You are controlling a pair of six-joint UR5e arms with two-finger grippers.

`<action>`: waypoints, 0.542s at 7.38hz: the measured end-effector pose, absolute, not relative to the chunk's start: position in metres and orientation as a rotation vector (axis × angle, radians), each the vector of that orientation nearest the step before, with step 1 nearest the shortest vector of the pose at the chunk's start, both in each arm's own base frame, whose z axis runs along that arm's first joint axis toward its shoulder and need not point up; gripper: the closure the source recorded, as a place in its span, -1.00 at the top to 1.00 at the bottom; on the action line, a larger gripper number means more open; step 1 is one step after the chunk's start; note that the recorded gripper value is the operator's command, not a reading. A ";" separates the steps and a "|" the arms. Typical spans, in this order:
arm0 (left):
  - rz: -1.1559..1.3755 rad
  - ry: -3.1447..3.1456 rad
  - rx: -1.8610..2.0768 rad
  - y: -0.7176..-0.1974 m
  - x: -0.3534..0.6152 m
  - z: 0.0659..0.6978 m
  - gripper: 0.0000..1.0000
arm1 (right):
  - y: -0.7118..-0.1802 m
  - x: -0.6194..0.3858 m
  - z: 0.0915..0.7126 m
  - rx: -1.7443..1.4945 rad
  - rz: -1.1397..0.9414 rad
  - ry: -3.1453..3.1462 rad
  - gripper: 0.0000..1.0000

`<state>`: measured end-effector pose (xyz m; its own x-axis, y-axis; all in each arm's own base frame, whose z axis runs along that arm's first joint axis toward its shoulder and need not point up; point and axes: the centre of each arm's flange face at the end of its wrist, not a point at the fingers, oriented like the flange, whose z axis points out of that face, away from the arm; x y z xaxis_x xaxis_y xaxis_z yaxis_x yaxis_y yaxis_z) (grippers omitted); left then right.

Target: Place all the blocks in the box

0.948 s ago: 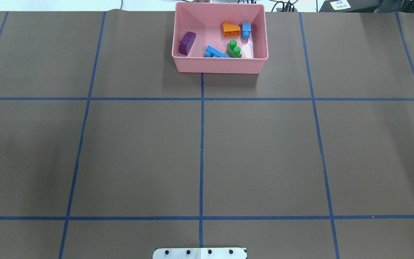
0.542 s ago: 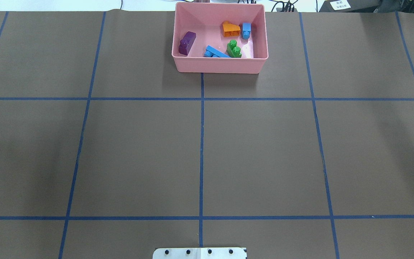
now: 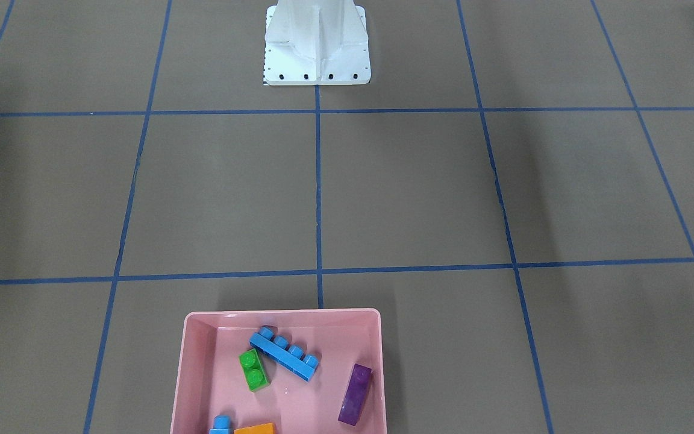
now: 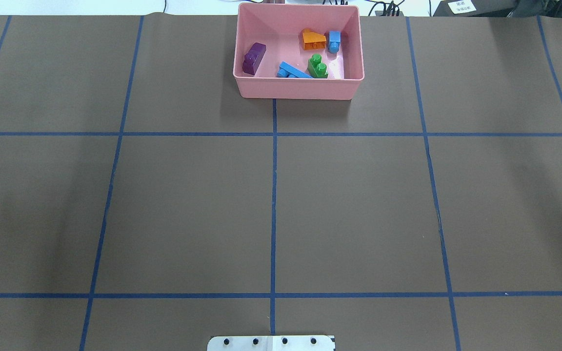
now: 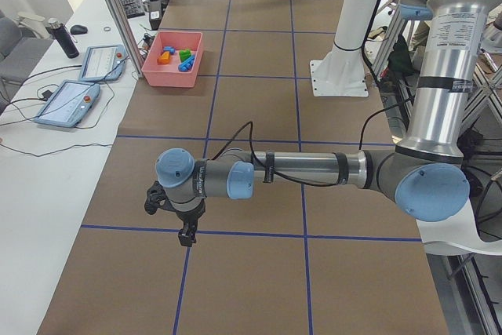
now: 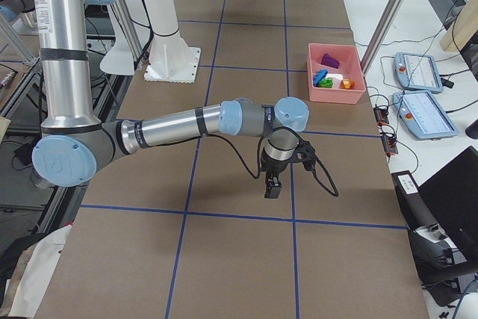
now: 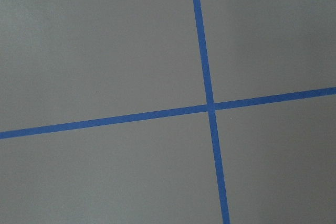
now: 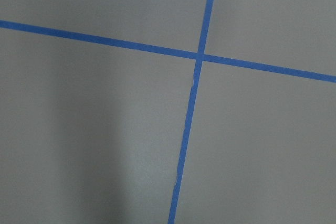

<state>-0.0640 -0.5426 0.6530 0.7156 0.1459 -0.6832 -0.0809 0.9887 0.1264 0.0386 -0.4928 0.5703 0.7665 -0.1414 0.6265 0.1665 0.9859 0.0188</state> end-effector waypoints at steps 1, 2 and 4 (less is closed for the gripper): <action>0.128 0.768 0.098 -0.545 -0.064 0.649 1.00 | -0.493 0.038 0.569 -0.037 -0.167 -0.686 1.00; 0.130 0.772 0.103 -0.547 -0.063 0.645 1.00 | -0.493 0.037 0.567 -0.034 -0.167 -0.696 1.00; 0.100 0.780 0.099 -0.551 -0.063 0.638 1.00 | -0.493 0.037 0.565 -0.032 -0.168 -0.703 1.00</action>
<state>-0.0628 -0.5505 0.6382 0.7067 0.1262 -0.6962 -0.0527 0.9906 0.1262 0.0366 -0.4925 0.5653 0.7499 -0.1428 0.6459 0.1643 0.9860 0.0273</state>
